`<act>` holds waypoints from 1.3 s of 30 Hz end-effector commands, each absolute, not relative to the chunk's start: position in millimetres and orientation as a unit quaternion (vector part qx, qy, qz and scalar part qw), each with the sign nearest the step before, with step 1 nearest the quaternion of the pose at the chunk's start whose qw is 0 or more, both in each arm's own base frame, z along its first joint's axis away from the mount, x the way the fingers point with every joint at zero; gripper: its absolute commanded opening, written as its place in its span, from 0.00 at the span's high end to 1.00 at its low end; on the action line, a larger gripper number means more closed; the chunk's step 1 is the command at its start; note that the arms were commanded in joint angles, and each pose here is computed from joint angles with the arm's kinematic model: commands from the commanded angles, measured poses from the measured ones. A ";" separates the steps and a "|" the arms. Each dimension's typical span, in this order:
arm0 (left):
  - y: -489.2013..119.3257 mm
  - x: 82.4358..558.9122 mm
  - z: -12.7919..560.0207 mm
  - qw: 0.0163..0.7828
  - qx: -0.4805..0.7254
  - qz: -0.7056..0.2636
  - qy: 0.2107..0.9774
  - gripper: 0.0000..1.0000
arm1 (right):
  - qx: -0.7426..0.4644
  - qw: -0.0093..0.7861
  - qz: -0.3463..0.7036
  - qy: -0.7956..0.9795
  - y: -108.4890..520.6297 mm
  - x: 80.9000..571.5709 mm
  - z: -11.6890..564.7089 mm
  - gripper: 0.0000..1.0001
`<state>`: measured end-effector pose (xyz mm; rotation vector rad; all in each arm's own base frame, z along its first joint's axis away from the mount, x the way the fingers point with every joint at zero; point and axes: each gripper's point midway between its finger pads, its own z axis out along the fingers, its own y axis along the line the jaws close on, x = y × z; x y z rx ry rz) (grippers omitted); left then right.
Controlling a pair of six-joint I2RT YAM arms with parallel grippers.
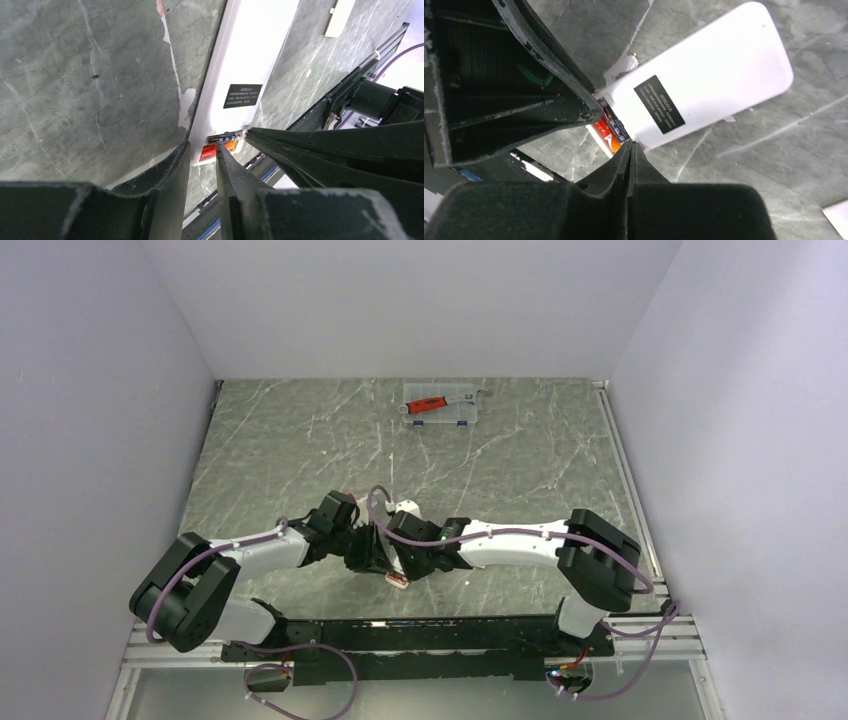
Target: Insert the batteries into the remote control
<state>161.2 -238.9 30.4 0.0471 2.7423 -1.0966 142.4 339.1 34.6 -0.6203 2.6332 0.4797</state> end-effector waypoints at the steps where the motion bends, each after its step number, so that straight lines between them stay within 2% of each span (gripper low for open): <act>1: -243.9 160.7 37.2 0.101 0.021 -0.388 0.916 0.69 | -0.217 0.226 0.177 0.933 336.2 148.1 61.1 0.97; 10: -245.9 159.7 38.2 0.099 0.019 -0.394 0.914 0.69 | -0.218 0.223 0.194 0.930 339.4 144.8 65.6 0.96; 39: -249.1 158.6 37.4 0.097 0.023 -0.394 0.914 0.69 | -0.227 0.183 0.175 0.940 337.6 136.2 24.1 0.97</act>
